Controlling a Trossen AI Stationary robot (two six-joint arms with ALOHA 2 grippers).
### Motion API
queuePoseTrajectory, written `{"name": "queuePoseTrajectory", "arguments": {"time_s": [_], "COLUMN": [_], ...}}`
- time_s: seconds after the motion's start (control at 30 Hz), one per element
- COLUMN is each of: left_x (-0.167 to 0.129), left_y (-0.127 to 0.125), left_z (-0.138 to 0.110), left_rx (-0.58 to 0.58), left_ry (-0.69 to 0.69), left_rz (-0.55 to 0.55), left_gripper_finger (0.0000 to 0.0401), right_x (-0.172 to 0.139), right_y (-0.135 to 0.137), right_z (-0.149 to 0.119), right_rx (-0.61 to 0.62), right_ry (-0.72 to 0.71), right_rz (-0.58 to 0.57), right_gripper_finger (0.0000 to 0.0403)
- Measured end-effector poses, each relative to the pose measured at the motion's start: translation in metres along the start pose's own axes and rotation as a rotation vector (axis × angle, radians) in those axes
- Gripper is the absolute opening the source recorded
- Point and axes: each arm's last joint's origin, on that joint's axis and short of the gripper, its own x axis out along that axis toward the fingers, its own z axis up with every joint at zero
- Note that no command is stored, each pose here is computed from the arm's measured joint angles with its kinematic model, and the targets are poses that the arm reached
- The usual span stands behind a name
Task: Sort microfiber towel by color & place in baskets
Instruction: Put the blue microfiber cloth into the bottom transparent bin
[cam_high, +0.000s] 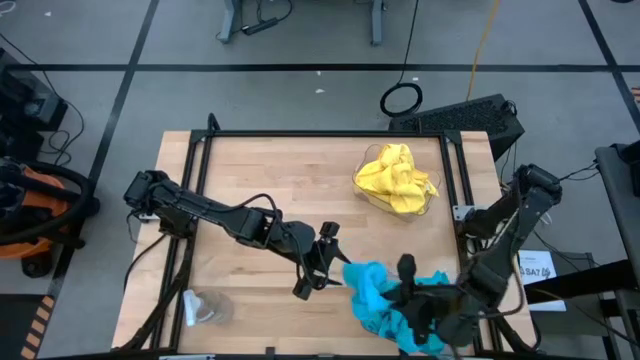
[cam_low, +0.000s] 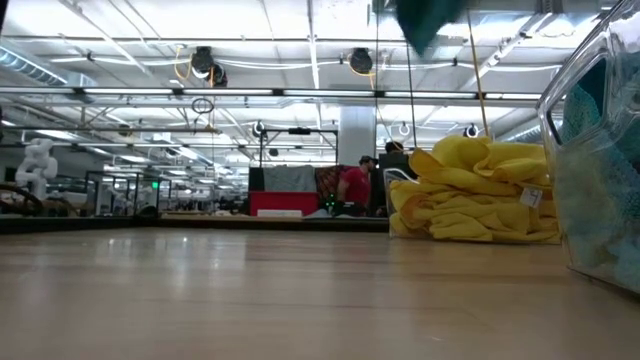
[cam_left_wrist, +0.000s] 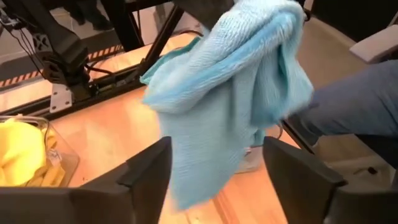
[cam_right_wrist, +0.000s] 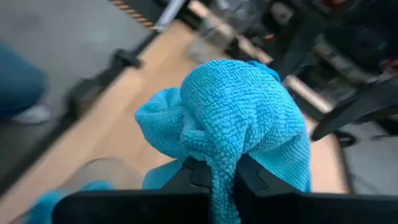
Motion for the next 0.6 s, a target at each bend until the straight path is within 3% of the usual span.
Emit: {"name": "queuePoseTrajectory", "arguments": {"time_s": [0.13,0.3,0.6], "left_x": [0.0,0.0,0.0], "left_y": [0.0,-0.001,-0.002], "left_z": [0.0,-0.002,-0.009], "left_rx": [0.0,-0.001,-0.01], "left_ry": [0.005,0.017,0.095], "left_rz": [-0.002,-0.002,-0.011], "left_gripper_finger": [0.0284,0.0292,0.0293], "right_x": [-0.026,-0.055,-0.063], "right_y": [0.008,0.012,0.016], "right_z": [-0.001,-0.004,-0.026], "right_rx": [0.057,0.132,0.191], "right_ry": [-0.018,-0.024,0.151], "right_rz": [0.135,0.253,0.224], "right_gripper_finger": [0.0005,0.0004,0.0003]}}
